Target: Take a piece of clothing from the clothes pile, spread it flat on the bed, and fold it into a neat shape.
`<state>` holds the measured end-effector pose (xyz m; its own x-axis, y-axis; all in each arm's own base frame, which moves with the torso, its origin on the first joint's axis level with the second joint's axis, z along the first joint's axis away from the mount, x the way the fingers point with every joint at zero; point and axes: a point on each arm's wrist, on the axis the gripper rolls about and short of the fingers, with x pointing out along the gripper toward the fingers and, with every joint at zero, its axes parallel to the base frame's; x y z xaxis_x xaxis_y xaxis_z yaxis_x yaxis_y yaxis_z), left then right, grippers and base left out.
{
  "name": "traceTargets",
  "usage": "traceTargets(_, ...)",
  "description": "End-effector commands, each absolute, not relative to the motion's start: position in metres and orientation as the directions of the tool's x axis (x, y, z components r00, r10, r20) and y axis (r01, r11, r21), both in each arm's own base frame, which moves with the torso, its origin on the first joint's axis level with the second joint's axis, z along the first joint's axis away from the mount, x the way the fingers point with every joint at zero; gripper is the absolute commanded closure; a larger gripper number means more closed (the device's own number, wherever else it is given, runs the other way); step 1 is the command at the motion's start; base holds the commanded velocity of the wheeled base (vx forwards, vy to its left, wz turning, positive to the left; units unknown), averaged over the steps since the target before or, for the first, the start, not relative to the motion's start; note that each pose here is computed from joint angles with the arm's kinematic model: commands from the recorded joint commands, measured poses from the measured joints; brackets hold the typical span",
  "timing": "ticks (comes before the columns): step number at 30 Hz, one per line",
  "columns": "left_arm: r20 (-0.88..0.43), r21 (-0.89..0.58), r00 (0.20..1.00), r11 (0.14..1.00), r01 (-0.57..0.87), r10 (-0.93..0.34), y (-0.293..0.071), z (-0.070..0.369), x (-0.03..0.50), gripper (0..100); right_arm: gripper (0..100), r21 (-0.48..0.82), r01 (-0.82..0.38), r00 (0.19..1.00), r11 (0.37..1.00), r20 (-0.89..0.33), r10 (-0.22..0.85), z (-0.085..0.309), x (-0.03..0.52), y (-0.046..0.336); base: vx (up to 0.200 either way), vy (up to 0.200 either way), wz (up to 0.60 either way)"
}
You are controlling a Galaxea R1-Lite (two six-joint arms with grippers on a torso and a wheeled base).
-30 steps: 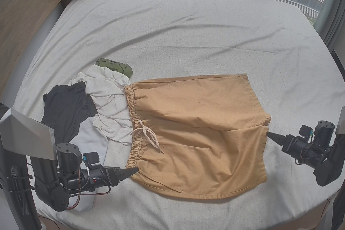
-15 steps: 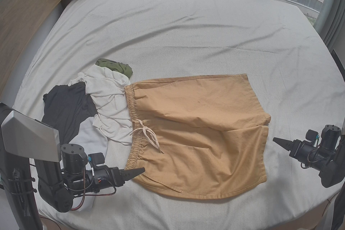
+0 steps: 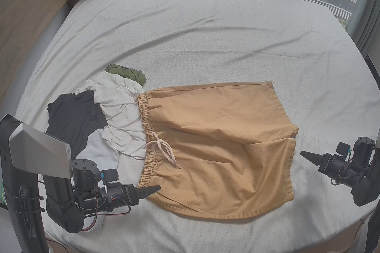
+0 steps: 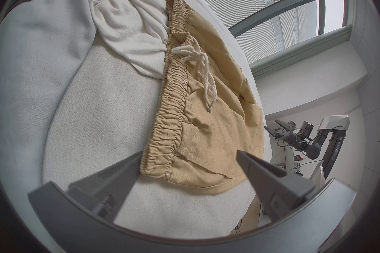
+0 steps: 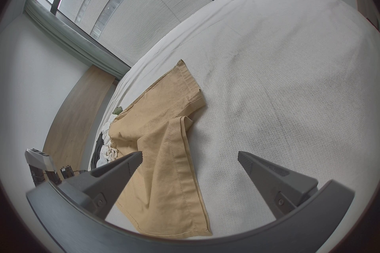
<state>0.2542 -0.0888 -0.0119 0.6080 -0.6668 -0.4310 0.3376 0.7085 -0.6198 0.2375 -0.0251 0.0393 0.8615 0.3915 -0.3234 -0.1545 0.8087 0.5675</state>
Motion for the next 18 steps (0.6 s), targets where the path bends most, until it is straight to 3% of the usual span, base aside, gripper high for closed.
traceTargets(1, -0.431, -0.621, 0.609, 0.709, 0.336, -0.666, -0.089, -0.013, 0.255, 100, 0, 0.568, -0.151, 0.858, 0.809, -0.332, 0.393, 0.038, 0.236, -0.025, 0.0, 0.0, 0.0)
traceTargets(18, -0.428, -0.618, 0.61, 0.709, 0.34, -0.666, -0.089, -0.012, 0.256, 100, 0, 0.519, -0.163, 0.721, 0.839, -0.518, 0.46, -0.006, 0.213, -0.015, 0.0, 0.0, 0.0)
